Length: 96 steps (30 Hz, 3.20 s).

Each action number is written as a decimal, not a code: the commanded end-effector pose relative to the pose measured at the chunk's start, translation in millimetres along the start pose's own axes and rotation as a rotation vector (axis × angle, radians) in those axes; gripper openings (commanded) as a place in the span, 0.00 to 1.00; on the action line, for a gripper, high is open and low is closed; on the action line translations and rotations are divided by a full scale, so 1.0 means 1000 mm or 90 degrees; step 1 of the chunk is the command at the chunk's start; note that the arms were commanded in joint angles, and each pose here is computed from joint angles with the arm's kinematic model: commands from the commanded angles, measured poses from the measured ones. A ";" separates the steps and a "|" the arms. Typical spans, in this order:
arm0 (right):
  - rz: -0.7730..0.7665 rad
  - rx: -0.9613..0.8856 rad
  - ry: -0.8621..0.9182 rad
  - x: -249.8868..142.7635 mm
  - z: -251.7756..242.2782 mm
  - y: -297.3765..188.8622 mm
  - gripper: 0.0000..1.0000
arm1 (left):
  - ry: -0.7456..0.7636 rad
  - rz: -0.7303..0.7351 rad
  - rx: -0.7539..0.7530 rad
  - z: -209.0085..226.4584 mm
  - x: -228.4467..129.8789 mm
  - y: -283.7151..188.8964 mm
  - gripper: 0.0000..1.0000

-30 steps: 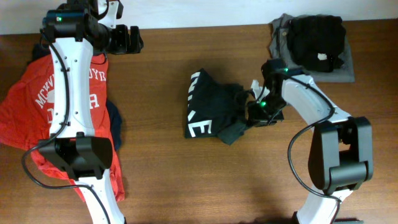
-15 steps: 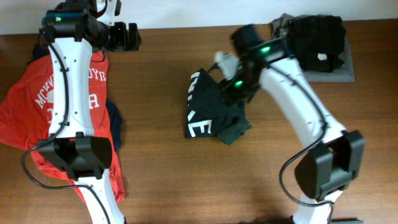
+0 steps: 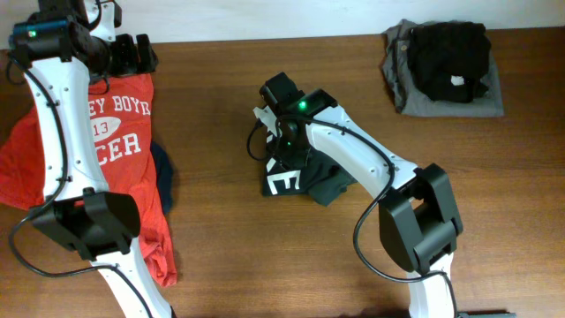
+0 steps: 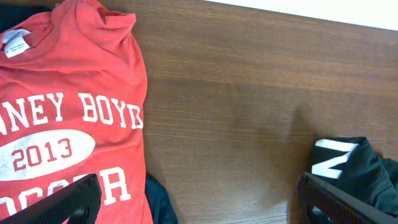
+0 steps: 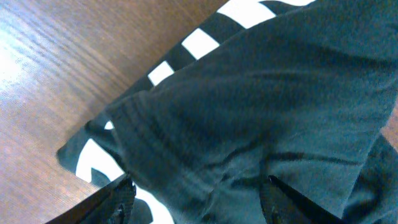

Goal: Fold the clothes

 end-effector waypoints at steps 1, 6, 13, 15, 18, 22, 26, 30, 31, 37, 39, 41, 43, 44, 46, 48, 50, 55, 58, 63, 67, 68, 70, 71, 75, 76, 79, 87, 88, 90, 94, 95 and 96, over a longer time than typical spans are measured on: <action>0.013 -0.021 0.002 0.000 0.000 0.016 0.53 | 0.009 0.007 0.003 0.001 -0.002 0.003 0.99; -0.014 -0.048 0.071 0.008 -0.014 0.008 0.04 | 0.009 0.008 0.003 0.001 -0.002 0.003 0.99; -0.067 -0.068 0.170 0.022 -0.064 -0.034 0.04 | 0.009 0.008 0.003 0.001 -0.002 0.004 0.99; -0.072 -0.078 0.217 0.017 -0.088 -0.037 0.04 | 0.009 0.008 0.003 0.001 -0.002 0.004 0.99; -0.072 -0.085 0.275 0.004 -0.124 -0.036 0.04 | 0.009 0.008 0.003 0.001 -0.002 0.004 0.99; -0.090 -0.076 0.337 -0.012 -0.167 -0.039 0.04 | 0.009 0.007 0.003 0.001 -0.001 0.004 0.99; -0.115 -0.040 0.388 -0.026 -0.200 -0.037 0.09 | 0.009 0.006 0.003 0.001 -0.001 0.004 0.99; -0.097 -0.043 0.424 -0.044 -0.223 -0.027 0.72 | 0.009 0.005 0.004 0.001 -0.001 0.004 0.99; -0.090 -0.040 0.428 -0.047 -0.224 -0.026 0.78 | 0.010 0.004 0.004 0.001 0.000 0.004 0.99; -0.087 0.071 0.452 -0.048 -0.199 -0.048 0.77 | 0.009 0.005 0.004 0.001 -0.001 0.004 0.99; -0.074 0.138 0.470 -0.049 -0.183 -0.053 0.72 | 0.009 0.007 0.004 0.002 -0.001 0.006 0.99; -0.038 0.208 0.480 -0.051 -0.161 -0.055 0.66 | 0.008 0.009 0.003 0.002 -0.001 0.008 0.99; 0.031 0.245 0.465 -0.056 -0.131 -0.051 0.66 | 0.008 0.012 0.003 0.003 -0.001 0.010 0.99; 0.066 0.252 0.442 -0.060 -0.115 -0.048 0.66 | 0.008 0.013 0.003 0.003 -0.002 0.011 0.99; 0.115 0.262 0.404 -0.066 -0.093 -0.039 0.65 | 0.007 0.014 0.004 0.004 -0.002 0.013 0.99; 0.153 0.258 0.386 -0.072 -0.077 -0.029 0.65 | 0.006 0.019 0.003 0.004 -0.003 0.016 0.99; 0.172 0.263 0.364 -0.077 -0.067 -0.023 0.64 | 0.005 0.023 0.003 0.005 -0.003 0.017 0.99; 0.219 0.262 0.325 -0.086 -0.047 -0.017 0.58 | 0.005 0.023 0.003 0.005 -0.003 0.017 0.99; 0.240 0.232 0.330 -0.089 -0.040 -0.010 0.54 | 0.004 0.025 0.003 0.005 -0.004 0.017 0.99; 0.289 0.205 0.391 -0.106 -0.030 0.010 0.43 | 0.003 0.031 0.003 0.005 -0.006 0.017 0.99; 0.329 0.200 0.424 -0.125 -0.023 0.025 0.41 | 0.003 0.031 0.003 0.005 -0.006 0.017 0.99; 0.331 0.200 0.426 -0.126 -0.022 0.026 0.41 | 0.003 0.031 0.003 0.005 -0.006 0.017 0.99; 0.326 0.199 0.427 -0.125 -0.023 0.026 0.40 | 0.003 0.031 0.003 0.005 -0.006 0.018 0.99; 0.319 0.199 0.429 -0.123 -0.024 0.025 0.39 | 0.003 0.031 0.003 0.005 -0.006 0.018 0.99; 0.268 0.195 0.429 -0.109 -0.032 0.011 0.39 | 0.003 0.033 0.002 0.005 -0.006 0.018 0.99; 0.243 0.193 0.426 -0.102 -0.035 0.002 0.40 | 0.003 0.033 0.002 0.005 -0.006 0.019 0.99; 0.173 0.188 0.418 -0.085 -0.043 -0.025 0.40 | 0.002 0.036 0.002 0.006 -0.007 0.021 0.99; 0.007 0.160 0.491 -0.072 -0.093 -0.095 0.61 | -0.007 0.077 -0.001 0.009 -0.016 0.038 0.99; 0.002 0.156 0.515 -0.077 -0.104 -0.096 0.64 | -0.008 0.080 -0.001 0.009 -0.016 0.040 0.99; -0.001 0.156 0.544 -0.084 -0.120 -0.093 0.68 | -0.008 0.081 -0.001 0.009 -0.017 0.040 0.99; -0.008 0.182 0.605 -0.097 -0.148 -0.071 0.73 | -0.007 0.080 -0.001 0.009 -0.016 0.040 0.99; -0.006 0.187 0.627 -0.100 -0.152 -0.063 0.74 | -0.007 0.081 -0.001 0.009 -0.017 0.040 0.99; -0.008 0.195 0.639 -0.103 -0.154 -0.058 0.74 | -0.007 0.081 -0.002 0.008 -0.017 0.040 0.99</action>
Point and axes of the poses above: each gripper's point midway between its finger pads, its own y axis out along the fingers, its own z axis along the line the jaws close on, x = y × z, the point moved 6 cm from there along -y, back along the fingers, and after that the axes turned 3 degrees about y, right-handed, at the moved point
